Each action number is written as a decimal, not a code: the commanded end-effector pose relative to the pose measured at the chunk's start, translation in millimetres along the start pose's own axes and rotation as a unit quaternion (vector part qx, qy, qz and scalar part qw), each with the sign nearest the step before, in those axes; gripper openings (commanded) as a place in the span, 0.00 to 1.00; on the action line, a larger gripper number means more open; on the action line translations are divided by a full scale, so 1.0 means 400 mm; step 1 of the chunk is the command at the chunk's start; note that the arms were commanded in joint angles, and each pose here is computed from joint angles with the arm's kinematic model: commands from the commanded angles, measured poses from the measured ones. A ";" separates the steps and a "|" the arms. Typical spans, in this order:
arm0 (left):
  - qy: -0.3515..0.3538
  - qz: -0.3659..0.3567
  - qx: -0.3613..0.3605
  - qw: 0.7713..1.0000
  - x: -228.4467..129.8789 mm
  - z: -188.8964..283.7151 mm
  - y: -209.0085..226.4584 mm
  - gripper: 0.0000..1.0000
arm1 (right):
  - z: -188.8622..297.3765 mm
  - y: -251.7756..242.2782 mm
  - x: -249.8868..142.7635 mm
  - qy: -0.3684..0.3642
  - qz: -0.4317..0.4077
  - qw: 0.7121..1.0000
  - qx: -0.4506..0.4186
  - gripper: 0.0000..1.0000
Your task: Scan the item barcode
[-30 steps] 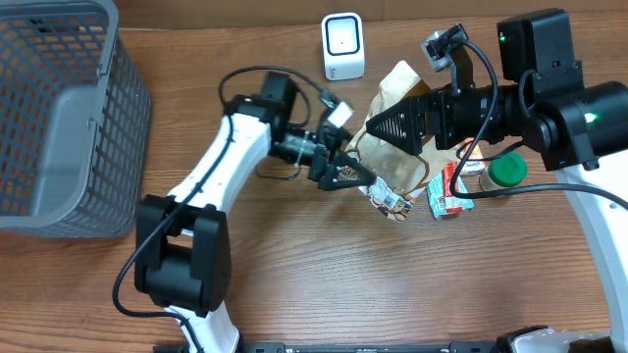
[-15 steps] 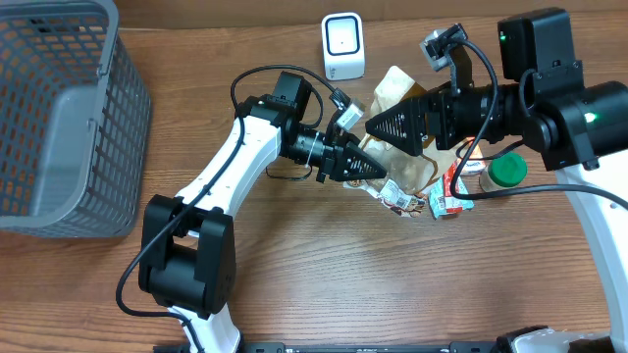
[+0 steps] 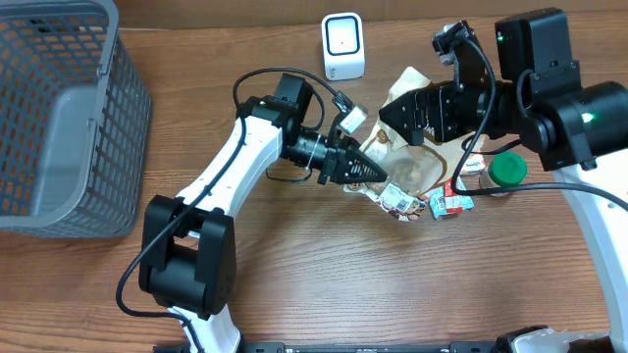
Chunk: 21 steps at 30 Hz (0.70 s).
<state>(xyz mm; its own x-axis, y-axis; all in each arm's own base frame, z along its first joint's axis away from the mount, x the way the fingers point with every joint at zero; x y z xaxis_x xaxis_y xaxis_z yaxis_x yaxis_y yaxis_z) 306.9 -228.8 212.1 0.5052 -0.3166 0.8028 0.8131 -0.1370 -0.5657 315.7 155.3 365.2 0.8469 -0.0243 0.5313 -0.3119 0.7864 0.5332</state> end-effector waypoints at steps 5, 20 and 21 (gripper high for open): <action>0.045 0.017 0.039 0.998 -0.019 0.009 -0.001 0.04 | 0.032 -0.094 0.052 -0.074 0.007 0.984 -0.159 1.00; 0.136 0.085 0.105 0.982 -0.084 0.004 0.022 0.04 | 0.046 -0.125 0.060 -0.090 0.002 0.973 -0.212 1.00; 0.148 0.090 0.112 0.979 -0.091 -0.001 0.024 0.04 | 0.046 -0.126 0.056 -0.087 0.001 0.973 -0.213 1.00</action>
<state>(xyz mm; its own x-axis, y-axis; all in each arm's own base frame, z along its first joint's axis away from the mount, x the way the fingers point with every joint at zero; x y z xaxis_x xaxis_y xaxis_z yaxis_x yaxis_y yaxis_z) 300.7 -217.9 185.5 0.5548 -0.5184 0.6507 0.7869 0.0729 -0.6128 345.3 107.1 353.6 0.7670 -0.0899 0.6353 -0.0847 0.9673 0.2391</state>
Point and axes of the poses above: each gripper's point midway between its finger pads, its own z axis back along the fingers, its own y axis along the line the jaws close on, x = y × z, the point moved 5 cm from there along z, back along the fingers, and after that the axes turned 12 degrees about -z, right-handed, at the moved point
